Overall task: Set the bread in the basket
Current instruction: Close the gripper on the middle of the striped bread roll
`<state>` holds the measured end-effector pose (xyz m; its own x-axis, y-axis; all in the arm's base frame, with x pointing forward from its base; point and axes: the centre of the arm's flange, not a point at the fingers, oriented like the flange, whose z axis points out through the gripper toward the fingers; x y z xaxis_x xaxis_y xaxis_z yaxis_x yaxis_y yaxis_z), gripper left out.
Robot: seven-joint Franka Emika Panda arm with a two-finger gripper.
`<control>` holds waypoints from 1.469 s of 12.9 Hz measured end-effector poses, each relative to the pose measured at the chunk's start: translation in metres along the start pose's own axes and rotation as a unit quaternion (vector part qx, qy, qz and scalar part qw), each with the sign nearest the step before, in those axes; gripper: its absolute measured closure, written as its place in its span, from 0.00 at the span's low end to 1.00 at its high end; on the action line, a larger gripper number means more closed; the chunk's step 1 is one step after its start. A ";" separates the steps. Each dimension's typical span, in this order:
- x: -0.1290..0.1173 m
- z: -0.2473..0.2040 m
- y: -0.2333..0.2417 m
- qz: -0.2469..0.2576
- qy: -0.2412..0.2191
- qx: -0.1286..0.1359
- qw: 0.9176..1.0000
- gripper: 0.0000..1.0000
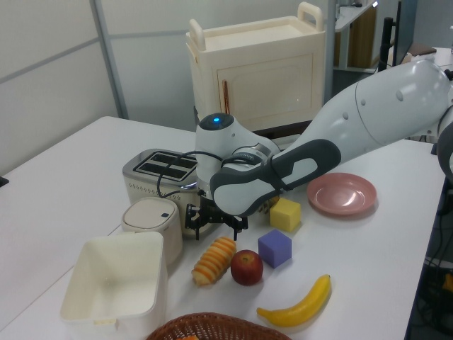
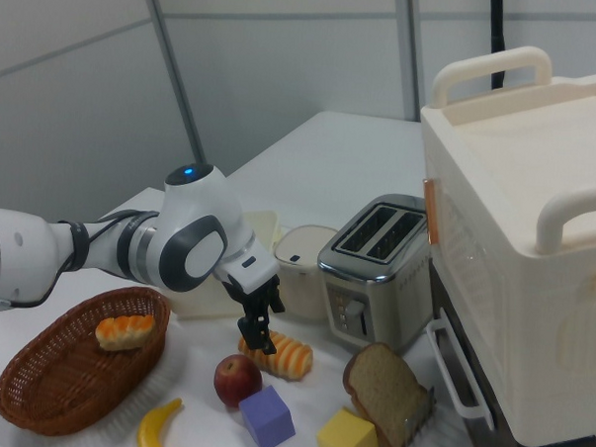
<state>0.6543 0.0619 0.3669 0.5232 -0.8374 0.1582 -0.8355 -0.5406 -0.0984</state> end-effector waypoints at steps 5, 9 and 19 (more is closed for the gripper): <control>-0.003 0.009 -0.002 -0.003 0.000 0.000 1.000 0.00; -0.005 0.018 -0.002 -0.004 -0.003 -0.007 1.000 0.00; -0.011 0.040 -0.001 -0.009 -0.008 -0.022 1.000 0.00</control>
<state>0.6560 0.0686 0.3263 0.5405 -0.8290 0.1435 -0.8324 -0.5517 -0.0516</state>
